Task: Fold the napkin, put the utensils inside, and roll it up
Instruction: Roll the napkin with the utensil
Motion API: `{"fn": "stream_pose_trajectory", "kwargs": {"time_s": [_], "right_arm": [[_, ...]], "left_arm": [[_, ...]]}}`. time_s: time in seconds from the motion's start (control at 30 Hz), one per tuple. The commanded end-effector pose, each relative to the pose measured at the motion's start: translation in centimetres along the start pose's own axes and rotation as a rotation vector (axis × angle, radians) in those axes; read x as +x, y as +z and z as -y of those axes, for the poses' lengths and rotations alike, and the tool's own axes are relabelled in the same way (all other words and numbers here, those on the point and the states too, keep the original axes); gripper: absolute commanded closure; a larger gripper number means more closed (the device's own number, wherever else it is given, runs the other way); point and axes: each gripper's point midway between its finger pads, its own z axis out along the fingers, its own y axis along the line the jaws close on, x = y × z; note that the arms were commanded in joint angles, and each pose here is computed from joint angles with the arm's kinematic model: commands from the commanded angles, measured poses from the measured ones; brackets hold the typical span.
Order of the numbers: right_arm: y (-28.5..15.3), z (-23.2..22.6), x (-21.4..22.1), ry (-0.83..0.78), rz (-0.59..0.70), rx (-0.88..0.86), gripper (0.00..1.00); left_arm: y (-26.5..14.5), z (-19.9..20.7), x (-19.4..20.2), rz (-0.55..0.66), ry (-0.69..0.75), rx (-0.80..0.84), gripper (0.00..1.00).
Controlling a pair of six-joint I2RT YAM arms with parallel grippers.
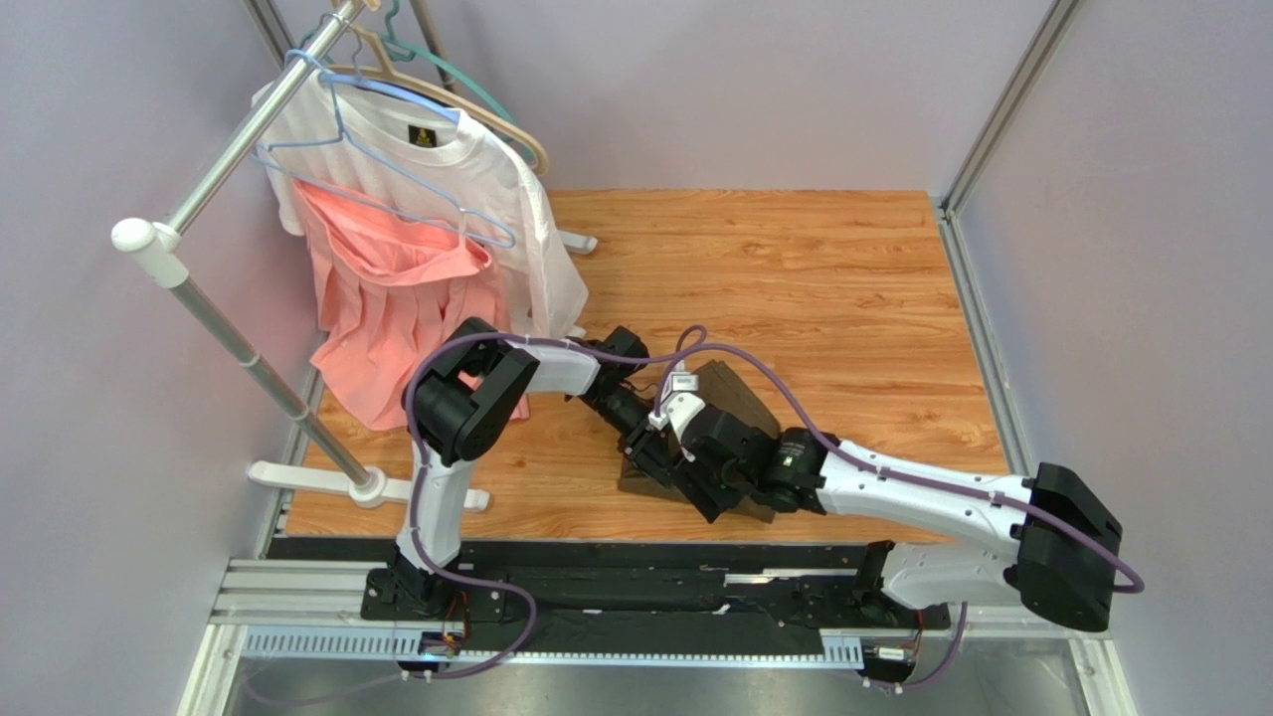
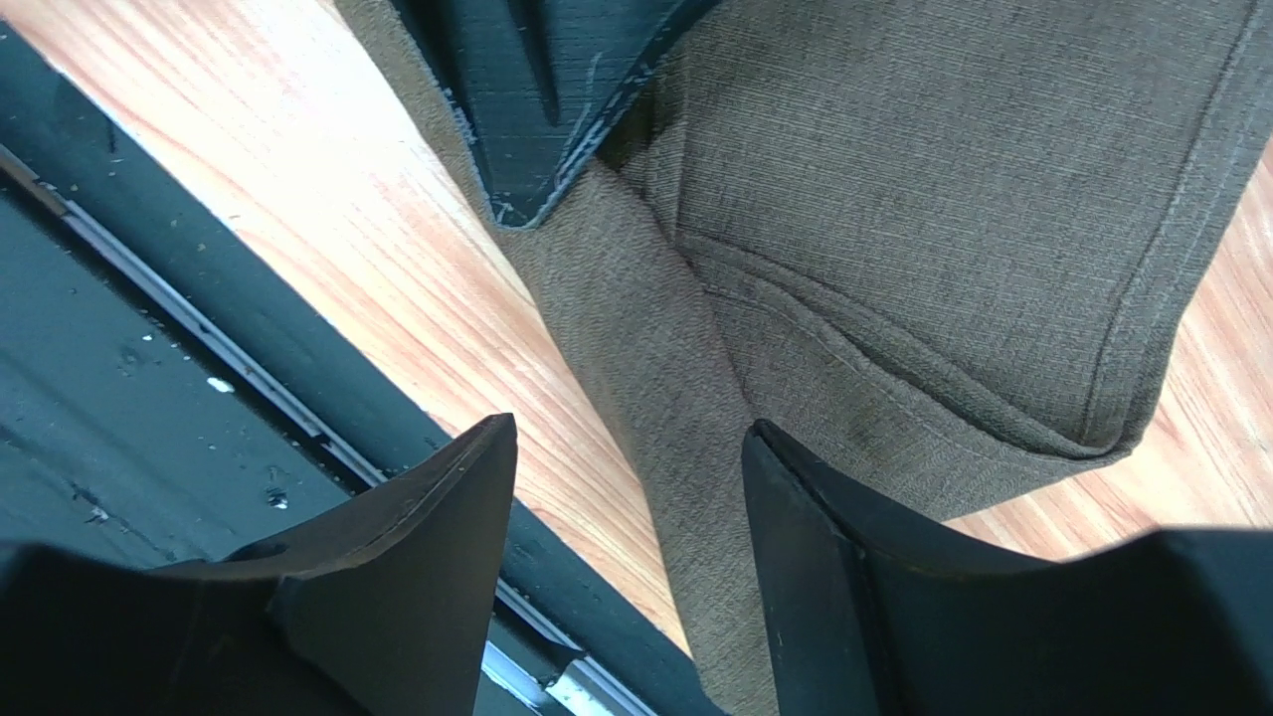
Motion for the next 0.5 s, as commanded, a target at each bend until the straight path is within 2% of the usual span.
{"fn": "stream_pose_trajectory", "kwargs": {"time_s": [0.0,0.27,0.47], "right_arm": [[0.0,-0.9,-1.2,-0.019,0.01,-0.026,0.39],[1.3,0.2,-0.6,-0.045,-0.005,0.039,0.37],[2.3,-1.2,0.2,-0.06,-0.061,-0.029,0.38]], "left_arm": [[-0.1,-3.1,2.4,-0.067,-0.035,-0.11,1.0],[-0.3,-2.9,2.2,-0.06,-0.029,-0.109,1.0],[-0.3,-3.0,2.2,-0.06,-0.027,-0.115,1.0]]}}
